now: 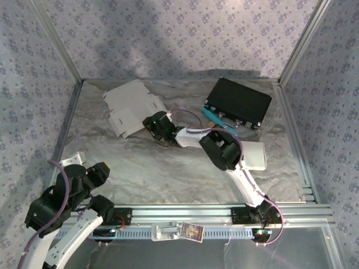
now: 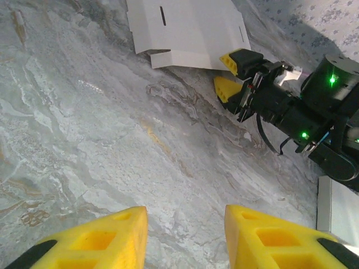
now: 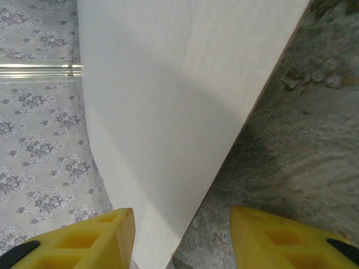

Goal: Fold the paper box

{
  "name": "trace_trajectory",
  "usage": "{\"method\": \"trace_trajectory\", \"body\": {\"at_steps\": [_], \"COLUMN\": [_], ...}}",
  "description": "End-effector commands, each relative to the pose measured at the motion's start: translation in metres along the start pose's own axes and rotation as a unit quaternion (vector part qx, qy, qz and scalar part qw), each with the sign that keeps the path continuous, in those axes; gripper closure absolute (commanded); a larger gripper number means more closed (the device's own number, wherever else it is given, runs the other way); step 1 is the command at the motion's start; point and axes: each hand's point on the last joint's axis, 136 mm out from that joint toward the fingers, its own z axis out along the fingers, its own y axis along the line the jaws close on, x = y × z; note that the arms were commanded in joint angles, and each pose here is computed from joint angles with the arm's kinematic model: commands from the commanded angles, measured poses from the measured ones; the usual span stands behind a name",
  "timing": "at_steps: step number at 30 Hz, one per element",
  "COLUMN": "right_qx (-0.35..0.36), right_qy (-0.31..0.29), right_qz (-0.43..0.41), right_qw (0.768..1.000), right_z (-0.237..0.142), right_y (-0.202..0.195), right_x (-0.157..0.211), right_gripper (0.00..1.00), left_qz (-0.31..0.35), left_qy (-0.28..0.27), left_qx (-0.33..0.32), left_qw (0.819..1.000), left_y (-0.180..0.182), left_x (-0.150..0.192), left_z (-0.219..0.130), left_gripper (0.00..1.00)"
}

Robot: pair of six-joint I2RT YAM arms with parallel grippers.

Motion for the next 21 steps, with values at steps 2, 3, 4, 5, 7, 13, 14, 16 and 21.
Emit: {"method": "trace_trajectory", "body": {"at_steps": [2, 3, 4, 5, 7, 13, 14, 16, 21], "right_qx": [-0.021, -0.022, -0.025, -0.03, -0.038, -0.047, -0.052, -0.059, -0.076], "right_qy": [-0.002, -0.006, -0.009, -0.012, -0.019, -0.036, -0.039, -0.042, -0.048], "right_qz": [0.019, 0.02, 0.021, 0.024, 0.031, 0.028, 0.029, 0.027, 0.011], "right_qw": [1.0, 1.0, 0.999, 0.999, 0.999, 0.998, 0.997, 0.997, 0.996], "right_z": [0.012, 0.013, 0.014, 0.015, 0.017, 0.013, 0.011, 0.006, -0.02], "right_y": [0.007, 0.006, 0.005, 0.005, 0.004, 0.01, 0.013, 0.023, 0.059], "right_x": [0.009, 0.009, 0.01, 0.009, 0.008, 0.001, -0.001, -0.003, -0.009], "right_gripper": [0.53, 0.54, 0.56, 0.58, 0.63, 0.83, 0.87, 0.92, 1.0], "left_qz": [0.01, 0.011, 0.012, 0.013, 0.015, 0.019, 0.019, 0.021, 0.028], "left_qy": [0.004, 0.006, 0.007, 0.006, 0.008, 0.011, 0.011, 0.013, 0.015], "left_qx": [0.005, 0.007, 0.007, 0.009, 0.01, 0.013, 0.013, 0.014, 0.017], "left_qw": [1.0, 1.0, 1.0, 1.0, 1.0, 1.0, 1.0, 1.0, 0.999], "left_y": [0.0, 0.0, 0.0, -0.001, -0.002, -0.003, -0.004, -0.005, -0.009], "left_x": [0.001, 0.001, 0.001, 0.001, 0.001, 0.002, 0.002, 0.002, 0.001], "left_z": [-0.008, -0.008, -0.008, -0.009, -0.009, -0.009, -0.009, -0.008, -0.006], "left_gripper": [0.6, 0.6, 0.6, 0.6, 0.6, 0.6, 0.6, 0.6, 0.6]}}
